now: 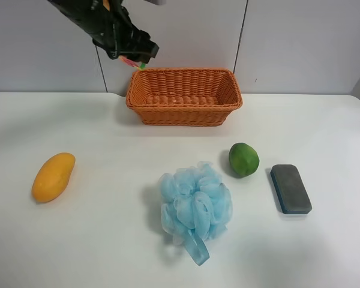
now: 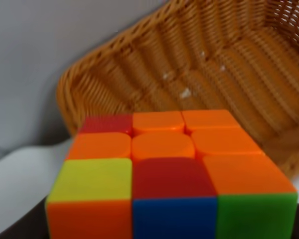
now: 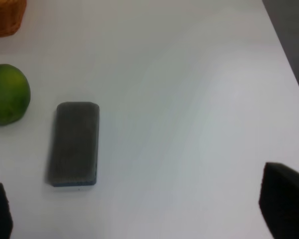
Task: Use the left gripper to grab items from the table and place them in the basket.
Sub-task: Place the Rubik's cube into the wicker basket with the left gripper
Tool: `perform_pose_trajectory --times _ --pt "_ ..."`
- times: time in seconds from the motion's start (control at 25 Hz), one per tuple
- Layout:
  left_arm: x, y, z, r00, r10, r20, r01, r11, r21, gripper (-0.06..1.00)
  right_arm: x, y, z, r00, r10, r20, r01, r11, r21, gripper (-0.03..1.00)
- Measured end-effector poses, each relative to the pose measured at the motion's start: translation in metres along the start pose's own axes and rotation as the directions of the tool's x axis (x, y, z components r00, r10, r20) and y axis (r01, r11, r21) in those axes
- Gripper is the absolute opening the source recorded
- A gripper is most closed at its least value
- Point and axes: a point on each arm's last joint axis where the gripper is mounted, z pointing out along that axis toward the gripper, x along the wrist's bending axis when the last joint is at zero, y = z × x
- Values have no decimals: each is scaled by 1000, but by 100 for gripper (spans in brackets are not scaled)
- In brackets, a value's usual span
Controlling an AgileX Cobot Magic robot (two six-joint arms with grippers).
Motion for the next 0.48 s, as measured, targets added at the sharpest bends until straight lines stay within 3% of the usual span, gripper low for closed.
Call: perform_pose_trajectory --times 0.24,0.48 --pt "-8 -10 83 999 52 9 -52 997 53 57 0 0 0 1000 0 0 0 1000 0 99" --pt "-17 -39 126 996 80 28 -83 990 116 57 0 0 0 1000 0 0 0 1000 0 99"
